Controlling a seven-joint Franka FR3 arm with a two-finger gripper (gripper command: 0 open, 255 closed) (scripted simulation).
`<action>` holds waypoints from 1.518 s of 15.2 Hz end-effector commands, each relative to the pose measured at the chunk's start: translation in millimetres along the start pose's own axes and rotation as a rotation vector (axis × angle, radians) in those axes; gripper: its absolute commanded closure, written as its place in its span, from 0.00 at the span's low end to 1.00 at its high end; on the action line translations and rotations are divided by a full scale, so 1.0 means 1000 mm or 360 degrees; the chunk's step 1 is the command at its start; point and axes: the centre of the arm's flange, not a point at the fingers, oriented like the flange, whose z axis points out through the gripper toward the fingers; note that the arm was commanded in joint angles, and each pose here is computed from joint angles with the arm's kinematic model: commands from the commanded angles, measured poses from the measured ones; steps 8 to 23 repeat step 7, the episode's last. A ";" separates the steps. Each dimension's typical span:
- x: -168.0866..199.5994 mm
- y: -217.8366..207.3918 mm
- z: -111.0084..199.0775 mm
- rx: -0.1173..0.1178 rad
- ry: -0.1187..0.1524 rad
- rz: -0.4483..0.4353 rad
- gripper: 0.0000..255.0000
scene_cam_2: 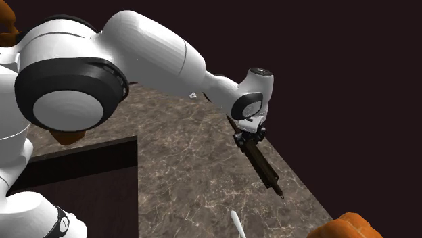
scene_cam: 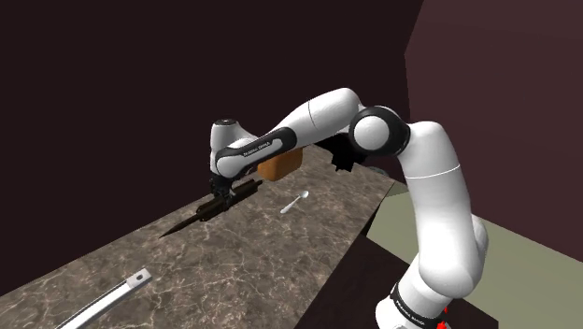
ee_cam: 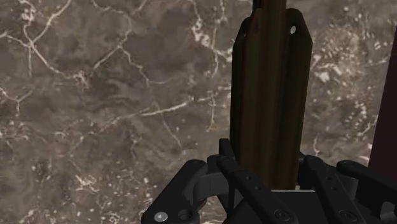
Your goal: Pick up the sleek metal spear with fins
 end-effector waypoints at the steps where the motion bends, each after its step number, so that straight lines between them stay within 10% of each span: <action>1: 0.001 0.000 -0.011 0.0000 0.0000 0.0000 1.00; 23: 0.001 -0.001 -0.033 0.0000 0.0000 0.0000 1.00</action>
